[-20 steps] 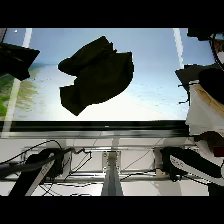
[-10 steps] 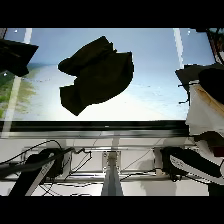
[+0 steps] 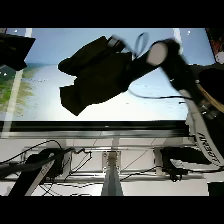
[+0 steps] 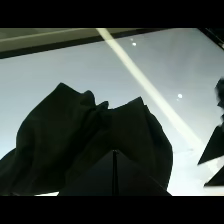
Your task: Fold the clothes and pants, and hang the long-sleeved shirts on hangers.
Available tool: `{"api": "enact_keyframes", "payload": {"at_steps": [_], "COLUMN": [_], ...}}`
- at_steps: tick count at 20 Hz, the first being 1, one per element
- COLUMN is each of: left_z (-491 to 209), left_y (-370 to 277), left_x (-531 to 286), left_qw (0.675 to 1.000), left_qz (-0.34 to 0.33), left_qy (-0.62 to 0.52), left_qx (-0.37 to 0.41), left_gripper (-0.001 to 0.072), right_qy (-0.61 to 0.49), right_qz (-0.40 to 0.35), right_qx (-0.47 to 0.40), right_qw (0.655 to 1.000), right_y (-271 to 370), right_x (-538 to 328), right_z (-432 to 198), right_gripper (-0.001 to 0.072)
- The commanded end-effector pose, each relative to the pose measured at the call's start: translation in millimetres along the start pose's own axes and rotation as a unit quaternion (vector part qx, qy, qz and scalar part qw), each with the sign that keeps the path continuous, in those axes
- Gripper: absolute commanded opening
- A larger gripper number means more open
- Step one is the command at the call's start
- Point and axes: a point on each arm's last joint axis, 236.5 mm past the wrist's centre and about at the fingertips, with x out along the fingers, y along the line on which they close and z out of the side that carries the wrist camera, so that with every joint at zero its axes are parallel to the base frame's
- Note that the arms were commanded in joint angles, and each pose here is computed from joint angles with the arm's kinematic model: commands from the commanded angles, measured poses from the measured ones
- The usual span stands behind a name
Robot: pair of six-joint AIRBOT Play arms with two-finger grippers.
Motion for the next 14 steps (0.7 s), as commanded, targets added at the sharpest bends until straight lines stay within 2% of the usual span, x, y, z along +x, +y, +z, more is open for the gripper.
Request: {"api": "enact_keyframes", "payload": {"at_steps": [1, 3, 5, 9, 14], "left_z": [2.2, 2.0, 1.3, 1.0, 1.0], "left_y": [1.4, 1.4, 2.5, 2.8, 2.9], "left_x": [1.1, 1.2, 1.2, 1.3, 1.3], "left_qw": [1.000, 1.000, 1.000, 1.000, 1.000], "left_qz": [0.001, 0.001, 0.003, 0.004, 0.004], "left_qy": [-0.004, -0.004, -0.003, -0.002, -0.003], "left_qx": [-0.001, -0.002, 0.000, 0.000, 0.000], "left_gripper": [0.0023, 0.0024, 0.0024, 0.0034, 0.0033], "right_qy": [0.002, -0.019, -0.041, -0.065, -0.030], "right_qz": [0.013, -0.016, -0.030, -0.046, -0.045], "right_qx": [-0.190, -0.280, -0.326, -0.354, -0.408], "right_qw": [0.982, 0.960, 0.944, 0.932, 0.912], "right_y": [52.5, 66.6, 81.1, 91.8, 81.9], "right_x": [98.6, 135.3, 162.8, 197.1, 218.5], "right_z": [13.2, 32.3, 46.5, 56.8, 37.4], "right_gripper": [0.0428, 0.0428, 0.0444, 0.0455, 0.0455]}}
